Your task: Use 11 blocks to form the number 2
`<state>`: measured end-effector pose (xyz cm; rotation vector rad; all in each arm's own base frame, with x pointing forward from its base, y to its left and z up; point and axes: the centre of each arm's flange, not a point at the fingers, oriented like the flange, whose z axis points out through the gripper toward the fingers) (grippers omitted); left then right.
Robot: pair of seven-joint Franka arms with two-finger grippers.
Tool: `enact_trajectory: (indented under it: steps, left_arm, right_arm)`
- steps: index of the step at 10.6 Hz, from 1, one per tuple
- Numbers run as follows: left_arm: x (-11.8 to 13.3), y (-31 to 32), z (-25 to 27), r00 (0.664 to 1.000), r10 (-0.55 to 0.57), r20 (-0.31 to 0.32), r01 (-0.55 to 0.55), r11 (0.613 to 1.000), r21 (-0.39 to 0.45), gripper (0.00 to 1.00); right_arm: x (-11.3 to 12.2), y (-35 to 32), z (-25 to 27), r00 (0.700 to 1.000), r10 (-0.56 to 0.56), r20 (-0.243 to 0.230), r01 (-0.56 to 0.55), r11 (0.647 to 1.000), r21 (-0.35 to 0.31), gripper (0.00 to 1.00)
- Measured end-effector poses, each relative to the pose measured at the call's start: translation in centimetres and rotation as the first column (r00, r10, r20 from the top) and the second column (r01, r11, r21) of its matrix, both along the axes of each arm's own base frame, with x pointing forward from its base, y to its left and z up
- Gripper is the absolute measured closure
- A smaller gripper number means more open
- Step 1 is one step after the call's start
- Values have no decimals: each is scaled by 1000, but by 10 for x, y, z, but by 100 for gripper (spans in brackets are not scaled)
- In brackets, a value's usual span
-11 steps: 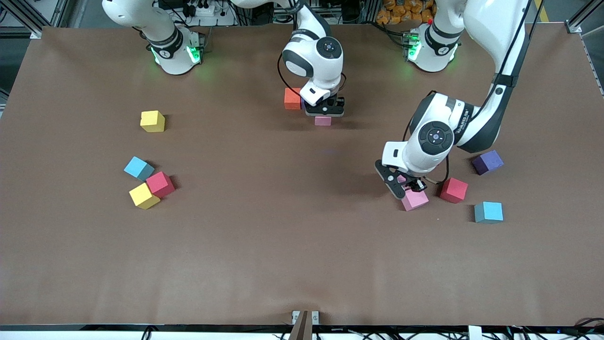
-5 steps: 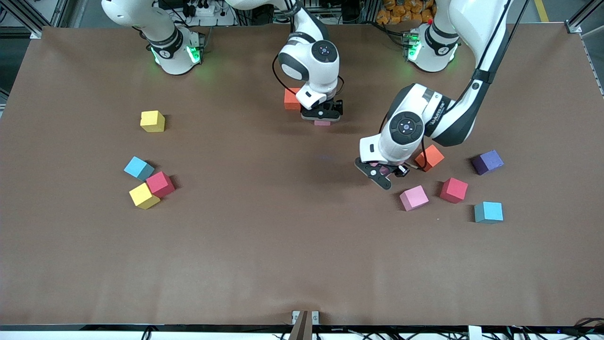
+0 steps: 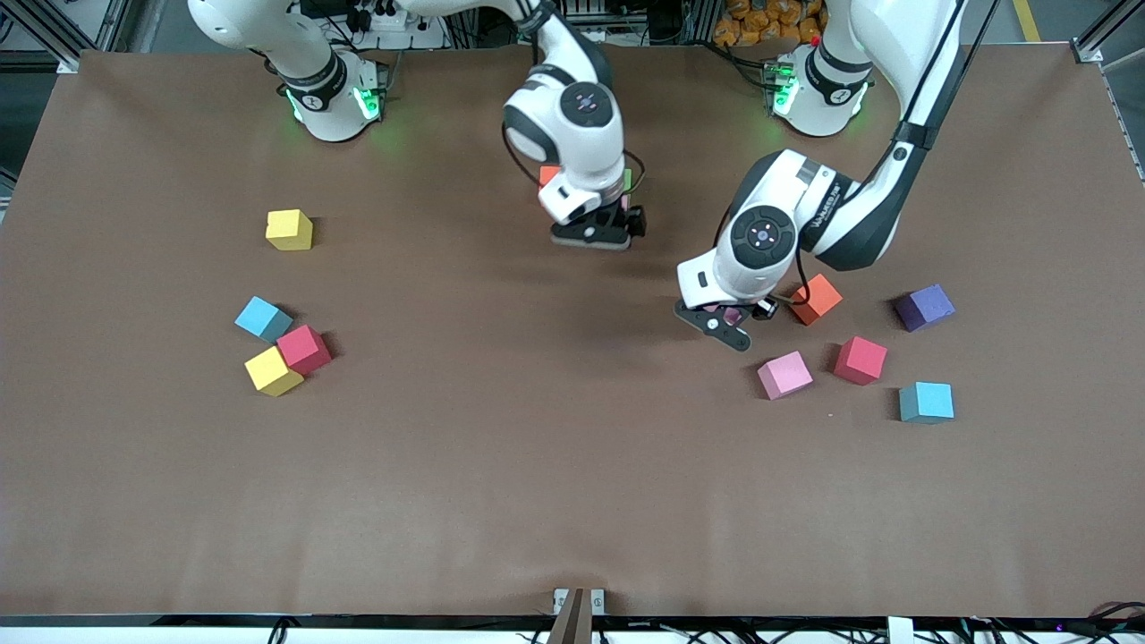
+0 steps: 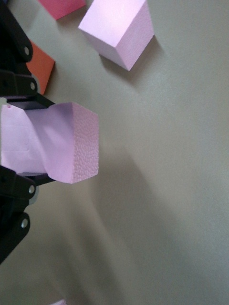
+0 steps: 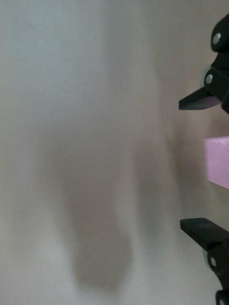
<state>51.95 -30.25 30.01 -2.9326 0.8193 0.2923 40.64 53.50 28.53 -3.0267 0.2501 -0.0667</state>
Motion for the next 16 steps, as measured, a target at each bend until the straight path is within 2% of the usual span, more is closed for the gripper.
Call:
enact_trajectory:
  steps: [2, 4, 6, 7, 8, 10, 13, 16]
  left_arm:
    - [-9, -13, 6, 996, 89, 7, -89, 996, 6, 47]
    - [-24, -35, 9, 986, 165, -3, -165, 986, -8, 47]
    - [-38, -55, 11, 973, 229, -21, -229, 973, -20, 50]
    - [-44, -63, 12, 965, 263, -20, -263, 964, -19, 50]
    - [-49, -71, 13, 952, 306, -15, -306, 952, -18, 50]
    - [-59, -87, 15, 910, 414, 2, -414, 910, -30, 50]
    - [-86, -112, 0, 861, 509, -5, -507, 858, -83, 50]
    - [-118, -128, -29, 835, 548, -48, -550, 829, -97, 50]
  right_arm:
    - [67, -63, 22, 999, 41, 0, -41, 999, -15, 0]
    - [123, -141, 40, 990, 138, -29, -139, 989, -42, 0]
    - [161, -217, 57, 958, 278, -66, -281, 958, -49, 0]
    - [174, -252, 65, 932, 351, -84, -356, 934, -44, 0]
    - [182, -283, 72, 903, 417, -99, -422, 906, -34, 0]
    - [183, -337, 78, 844, 524, -112, -528, 849, -9, 0]
    - [156, -413, 78, 764, 634, -119, -634, 772, 40, 0]
    - [140, -504, 77, 702, 706, -91, -702, 708, 75, 0]
